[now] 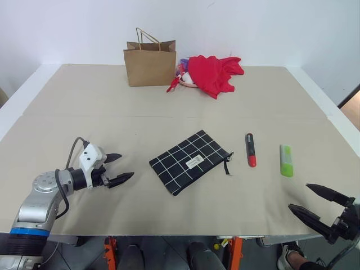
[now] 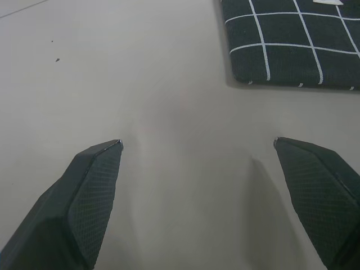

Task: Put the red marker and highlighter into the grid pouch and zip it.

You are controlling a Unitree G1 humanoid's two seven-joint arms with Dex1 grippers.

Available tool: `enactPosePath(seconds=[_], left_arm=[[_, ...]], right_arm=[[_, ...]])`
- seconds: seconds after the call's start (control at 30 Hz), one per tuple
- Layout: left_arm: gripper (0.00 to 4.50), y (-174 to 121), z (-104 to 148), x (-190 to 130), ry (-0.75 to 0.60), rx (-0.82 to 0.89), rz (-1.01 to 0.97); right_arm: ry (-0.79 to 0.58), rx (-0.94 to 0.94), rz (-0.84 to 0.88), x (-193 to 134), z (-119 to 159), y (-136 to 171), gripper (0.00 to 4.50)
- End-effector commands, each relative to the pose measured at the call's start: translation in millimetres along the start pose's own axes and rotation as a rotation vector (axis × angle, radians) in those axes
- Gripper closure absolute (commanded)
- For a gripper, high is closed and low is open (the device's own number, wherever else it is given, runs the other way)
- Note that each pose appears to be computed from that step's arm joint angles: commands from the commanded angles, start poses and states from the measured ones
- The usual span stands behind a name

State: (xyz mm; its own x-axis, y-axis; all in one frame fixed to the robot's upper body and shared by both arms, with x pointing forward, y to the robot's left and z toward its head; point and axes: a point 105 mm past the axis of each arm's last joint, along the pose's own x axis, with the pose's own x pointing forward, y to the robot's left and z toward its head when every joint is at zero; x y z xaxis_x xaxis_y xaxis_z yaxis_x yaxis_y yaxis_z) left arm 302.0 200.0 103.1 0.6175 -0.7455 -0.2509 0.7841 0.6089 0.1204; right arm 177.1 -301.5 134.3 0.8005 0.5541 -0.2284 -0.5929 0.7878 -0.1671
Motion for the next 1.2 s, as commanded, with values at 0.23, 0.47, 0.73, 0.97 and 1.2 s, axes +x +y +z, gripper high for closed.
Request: enactPosePath(seconds=[0.23, 0.47, 0.73, 0.97, 1.2], left_arm=[[0.06, -1.7, 22.3, 5.7, -0.055, 0.100, -0.078], [0.06, -7.5, 25.1, 7.9, -0.060, 0.117, -0.111], [0.06, -32.3, 28.1, 13.5, -0.055, 0.161, -0.234], [0.00, -76.4, 34.2, 31.4, -0.091, 0.194, -0.433], [0.00, -100.5, 35.3, 45.9, -0.133, 0.208, -0.504]], right_arm=[[-0.060, -0.042, 0.031, 12.6, 19.6, 3.2, 0.00], [-0.072, -0.042, 0.051, 24.0, 25.9, 7.2, 0.00], [-0.149, -0.002, 0.125, 54.2, 46.3, 21.3, 0.00], [-0.307, 0.088, 0.161, 144.5, 90.1, 34.4, 1.42], [-0.268, 0.107, 0.143, 199.8, 83.8, 30.0, 4.12]])
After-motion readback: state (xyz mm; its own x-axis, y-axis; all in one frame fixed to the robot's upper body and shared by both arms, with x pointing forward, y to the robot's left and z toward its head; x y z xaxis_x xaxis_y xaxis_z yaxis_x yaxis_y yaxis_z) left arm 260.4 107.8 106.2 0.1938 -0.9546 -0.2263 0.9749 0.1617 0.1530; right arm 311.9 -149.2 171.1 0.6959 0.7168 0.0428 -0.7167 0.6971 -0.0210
